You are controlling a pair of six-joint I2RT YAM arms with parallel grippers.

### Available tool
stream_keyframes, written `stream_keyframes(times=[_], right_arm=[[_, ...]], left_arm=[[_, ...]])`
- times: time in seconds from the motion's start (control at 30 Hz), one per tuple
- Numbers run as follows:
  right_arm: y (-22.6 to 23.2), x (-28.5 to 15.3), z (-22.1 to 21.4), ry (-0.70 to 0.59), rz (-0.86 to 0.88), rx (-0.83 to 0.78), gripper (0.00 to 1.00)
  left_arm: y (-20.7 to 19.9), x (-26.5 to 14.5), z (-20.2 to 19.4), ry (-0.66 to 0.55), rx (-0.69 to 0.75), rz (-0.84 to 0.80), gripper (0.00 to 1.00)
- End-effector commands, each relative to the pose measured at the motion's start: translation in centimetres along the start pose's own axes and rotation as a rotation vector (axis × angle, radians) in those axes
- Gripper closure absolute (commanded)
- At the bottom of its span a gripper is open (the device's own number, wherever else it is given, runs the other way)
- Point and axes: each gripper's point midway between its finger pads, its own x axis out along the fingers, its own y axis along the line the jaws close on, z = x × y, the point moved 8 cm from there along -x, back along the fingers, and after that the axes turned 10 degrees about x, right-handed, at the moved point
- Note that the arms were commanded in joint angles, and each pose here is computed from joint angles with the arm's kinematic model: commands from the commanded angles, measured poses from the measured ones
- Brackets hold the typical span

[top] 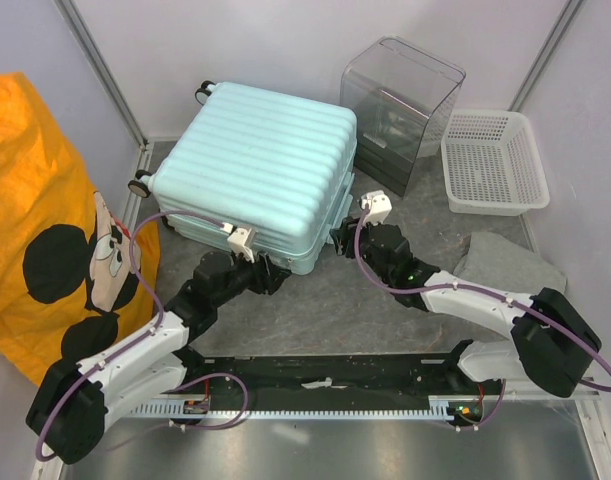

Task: Open, take out, and arrange the luggage
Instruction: Unzip the luggage at the center of the board.

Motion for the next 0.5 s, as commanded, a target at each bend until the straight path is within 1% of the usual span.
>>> stream_keyframes(times=[0.0,0.1,0.13,0.27,0.47], right_arm=[[1.0,0.2,0.1,-0.023,0.105,0.085,0.44],[0.8,0.2,-0.4,-0.007,0.110,0.083,0.44],[0.8,0.2,-0.7,0.001,0.112,0.081,0.45],[0.4,0.0,-0.8,-0.007,0.112,0.082,0.45],[0.2,-0.2,-0.8,-0.018,0.113,0.086,0.46]], left_arm=[[-0.1,0.7,3.0,-0.102,0.096,0.002,0.39],[0.0,1.3,2.8,-0.080,0.104,0.005,0.40],[0.0,1.5,2.9,-0.088,0.106,-0.004,0.40],[-0.2,2.1,3.2,-0.091,0.105,-0.020,0.44],[-0.5,3.0,3.8,-0.093,0.124,-0.032,0.47]])
